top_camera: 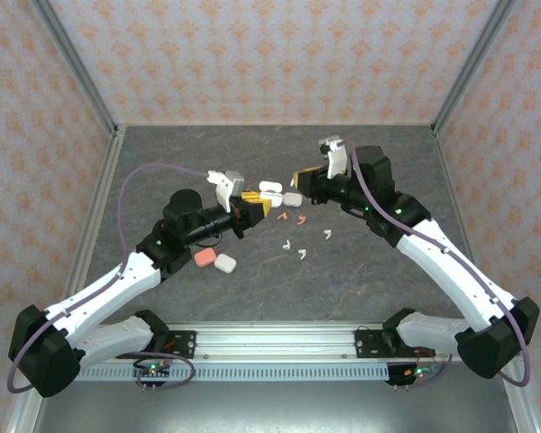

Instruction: Insert wireless bluetooth earbuds into charging case

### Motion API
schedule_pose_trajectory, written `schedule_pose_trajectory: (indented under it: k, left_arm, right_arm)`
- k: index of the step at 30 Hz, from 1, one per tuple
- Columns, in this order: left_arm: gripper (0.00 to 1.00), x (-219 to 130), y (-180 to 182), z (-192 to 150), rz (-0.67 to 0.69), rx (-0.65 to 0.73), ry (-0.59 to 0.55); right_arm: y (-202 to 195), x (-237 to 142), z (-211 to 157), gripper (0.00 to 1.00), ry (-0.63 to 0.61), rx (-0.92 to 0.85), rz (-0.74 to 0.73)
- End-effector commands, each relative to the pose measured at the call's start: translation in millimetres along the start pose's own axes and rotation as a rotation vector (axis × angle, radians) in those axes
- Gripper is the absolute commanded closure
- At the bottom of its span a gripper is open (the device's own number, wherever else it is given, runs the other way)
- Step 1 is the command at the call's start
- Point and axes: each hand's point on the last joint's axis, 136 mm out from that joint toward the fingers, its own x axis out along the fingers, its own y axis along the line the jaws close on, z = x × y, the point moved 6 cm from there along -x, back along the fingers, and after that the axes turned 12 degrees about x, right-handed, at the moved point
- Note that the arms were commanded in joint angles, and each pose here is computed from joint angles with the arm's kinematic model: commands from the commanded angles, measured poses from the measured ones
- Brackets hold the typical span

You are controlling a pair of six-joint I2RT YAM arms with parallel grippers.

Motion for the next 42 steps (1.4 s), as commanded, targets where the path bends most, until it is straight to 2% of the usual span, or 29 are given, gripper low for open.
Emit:
schedule_pose_trajectory:
  k: [1, 14, 27, 42]
  left_arm:
    - [1.0, 0.4, -9.3, 13.8, -0.05, 0.016, -0.059]
    - [1.0, 2.8, -12.1, 14.8, -0.073, 0.023, -0.059]
    - [1.0, 3.7, -11.4, 14.9, -0.065, 0.024, -0.059]
    - [1.0, 2.5, -11.7, 15.1, -0.063, 0.025, -0.06]
  right_arm:
    - [27.4, -12.8, 18.6, 0.81, -0.091, -0.071, 0.105]
    - [50.9, 2.0, 9.6, 0.81, -0.051, -0.092, 0.227]
    - [38.4, 20.1, -9.1, 0.81, 0.023, -0.083, 0.172]
    - [38.7, 27.0, -22.3, 0.81, 0.082, -0.066, 0.194]
